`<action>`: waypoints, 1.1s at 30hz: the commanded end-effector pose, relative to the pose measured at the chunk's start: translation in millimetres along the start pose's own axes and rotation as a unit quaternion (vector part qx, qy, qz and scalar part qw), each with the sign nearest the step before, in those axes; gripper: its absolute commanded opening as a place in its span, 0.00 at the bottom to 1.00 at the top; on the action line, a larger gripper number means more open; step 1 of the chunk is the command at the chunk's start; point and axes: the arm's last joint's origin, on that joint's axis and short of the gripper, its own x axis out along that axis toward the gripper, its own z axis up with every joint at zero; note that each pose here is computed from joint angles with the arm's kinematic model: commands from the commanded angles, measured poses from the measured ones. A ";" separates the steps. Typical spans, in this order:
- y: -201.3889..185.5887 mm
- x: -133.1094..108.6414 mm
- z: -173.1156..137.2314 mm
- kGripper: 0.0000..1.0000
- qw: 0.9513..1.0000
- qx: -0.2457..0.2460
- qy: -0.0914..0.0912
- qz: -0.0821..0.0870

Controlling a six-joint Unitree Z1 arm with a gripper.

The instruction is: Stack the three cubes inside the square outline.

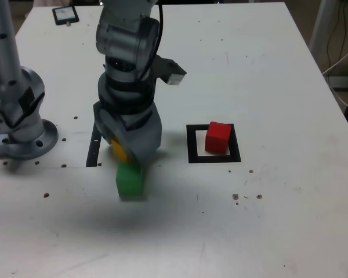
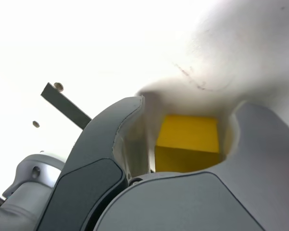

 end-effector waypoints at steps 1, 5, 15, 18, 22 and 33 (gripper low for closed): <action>0.6 -4.5 0.2 0.41 1.000 -0.001 -0.005 0.002; 1.4 -8.1 1.4 0.32 1.000 -0.003 -0.012 0.001; 2.1 -11.1 5.0 0.25 1.000 -0.004 -0.029 -0.008; 2.8 -15.4 5.2 0.25 0.999 -0.004 -0.033 -0.007; 4.3 -24.0 5.0 0.23 0.999 -0.006 -0.033 -0.007; 48.0 -99.3 13.3 0.22 0.993 -0.095 -0.075 0.017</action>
